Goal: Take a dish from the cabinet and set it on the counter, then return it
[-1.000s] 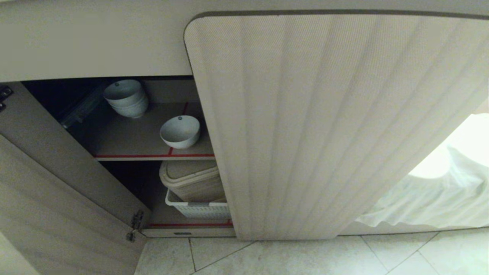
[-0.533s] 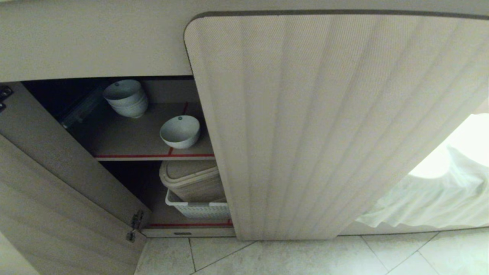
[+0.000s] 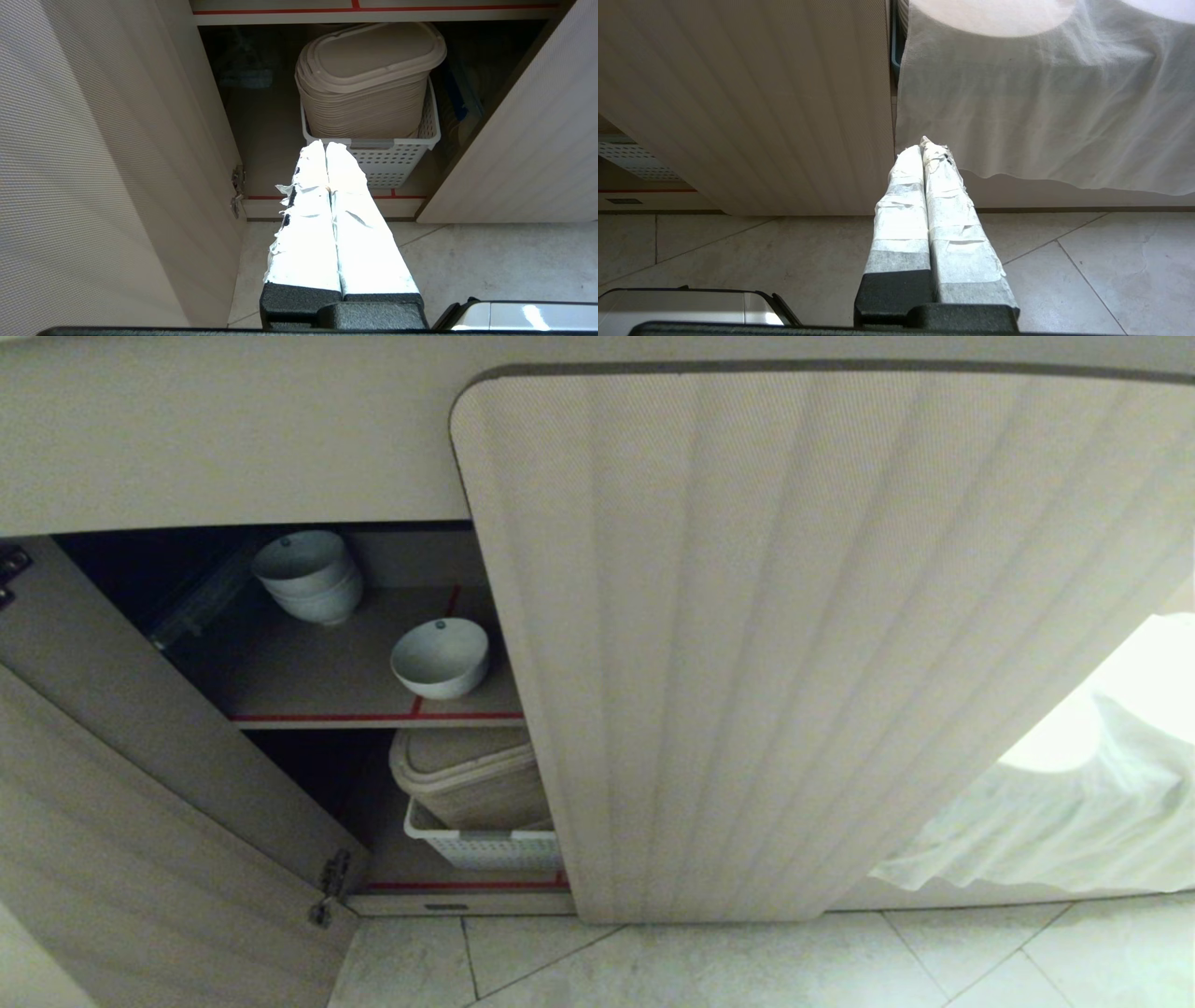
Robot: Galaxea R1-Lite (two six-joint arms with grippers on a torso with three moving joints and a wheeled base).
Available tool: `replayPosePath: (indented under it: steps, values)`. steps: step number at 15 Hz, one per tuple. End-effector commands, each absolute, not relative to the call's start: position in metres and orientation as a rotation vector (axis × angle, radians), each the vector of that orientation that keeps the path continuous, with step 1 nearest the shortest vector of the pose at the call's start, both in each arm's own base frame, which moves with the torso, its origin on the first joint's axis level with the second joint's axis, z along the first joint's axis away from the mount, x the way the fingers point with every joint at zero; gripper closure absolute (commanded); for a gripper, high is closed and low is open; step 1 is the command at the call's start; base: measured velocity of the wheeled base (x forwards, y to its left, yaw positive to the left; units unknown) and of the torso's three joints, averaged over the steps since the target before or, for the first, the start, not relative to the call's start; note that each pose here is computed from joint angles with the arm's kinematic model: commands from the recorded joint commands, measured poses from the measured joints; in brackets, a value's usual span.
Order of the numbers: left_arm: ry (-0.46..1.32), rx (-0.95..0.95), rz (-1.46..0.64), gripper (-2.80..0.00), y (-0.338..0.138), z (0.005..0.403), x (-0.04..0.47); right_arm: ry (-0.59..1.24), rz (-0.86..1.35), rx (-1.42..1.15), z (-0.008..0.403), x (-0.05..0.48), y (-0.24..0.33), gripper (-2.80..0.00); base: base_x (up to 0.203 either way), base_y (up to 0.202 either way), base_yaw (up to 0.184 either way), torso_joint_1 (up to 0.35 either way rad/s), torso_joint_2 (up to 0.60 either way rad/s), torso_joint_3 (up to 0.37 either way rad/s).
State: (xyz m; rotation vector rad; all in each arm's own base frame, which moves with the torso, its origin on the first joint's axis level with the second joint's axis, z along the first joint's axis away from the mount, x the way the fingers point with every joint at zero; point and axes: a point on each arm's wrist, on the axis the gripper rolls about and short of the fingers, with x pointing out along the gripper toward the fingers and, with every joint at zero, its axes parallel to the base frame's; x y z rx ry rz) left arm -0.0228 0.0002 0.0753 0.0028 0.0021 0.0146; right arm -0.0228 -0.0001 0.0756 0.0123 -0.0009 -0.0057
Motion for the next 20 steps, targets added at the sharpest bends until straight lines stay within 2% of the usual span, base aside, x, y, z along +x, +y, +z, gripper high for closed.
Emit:
replayPosePath:
  steps: [1, 20]
  values:
    - [0.002, 0.003, 0.015, 0.0, 0.0002, 0.0753, -0.0228, -0.002, -0.006, 0.014, 0.0756, -0.0228, -0.0001, 0.0, 0.0, 0.0, 0.0, 0.0, 0.0, 0.0]
    - [0.002, 0.003, 0.015, 0.0, 0.0002, 0.0753, -0.0228, 0.0, -0.005, 0.012, 0.0757, -0.0227, -0.0002, 0.0, 0.0, 0.0, 0.0, 0.0, 0.0, 0.0]
